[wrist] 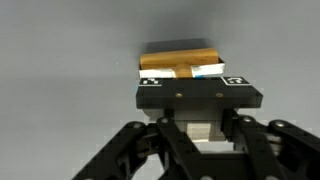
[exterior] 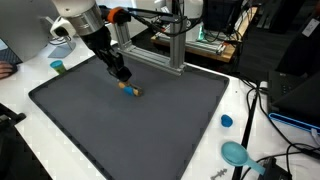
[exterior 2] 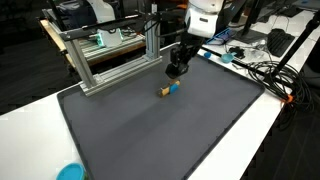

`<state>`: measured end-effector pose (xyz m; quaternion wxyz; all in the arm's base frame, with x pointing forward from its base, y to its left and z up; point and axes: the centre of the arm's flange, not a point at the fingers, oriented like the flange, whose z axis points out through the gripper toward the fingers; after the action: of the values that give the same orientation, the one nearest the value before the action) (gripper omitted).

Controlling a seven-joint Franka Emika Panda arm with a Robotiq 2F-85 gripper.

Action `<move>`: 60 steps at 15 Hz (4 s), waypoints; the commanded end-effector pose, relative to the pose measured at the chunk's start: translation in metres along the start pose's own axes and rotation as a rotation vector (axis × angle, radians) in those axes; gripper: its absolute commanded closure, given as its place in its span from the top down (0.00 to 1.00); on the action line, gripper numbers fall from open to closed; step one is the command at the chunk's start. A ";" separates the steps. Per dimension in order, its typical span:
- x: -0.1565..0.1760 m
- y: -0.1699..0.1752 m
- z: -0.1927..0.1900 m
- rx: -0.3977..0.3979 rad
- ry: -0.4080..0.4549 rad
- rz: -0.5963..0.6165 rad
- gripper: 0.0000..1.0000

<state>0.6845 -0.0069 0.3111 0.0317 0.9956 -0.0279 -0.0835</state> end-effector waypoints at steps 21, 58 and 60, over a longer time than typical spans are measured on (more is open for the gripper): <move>-0.045 0.020 -0.028 0.017 0.172 -0.001 0.22; -0.091 -0.002 -0.072 0.242 0.165 0.946 0.22; -0.091 0.005 -0.074 0.245 0.118 0.963 0.22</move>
<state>0.6075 0.0070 0.3900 -0.0483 0.8771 -0.4773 0.0216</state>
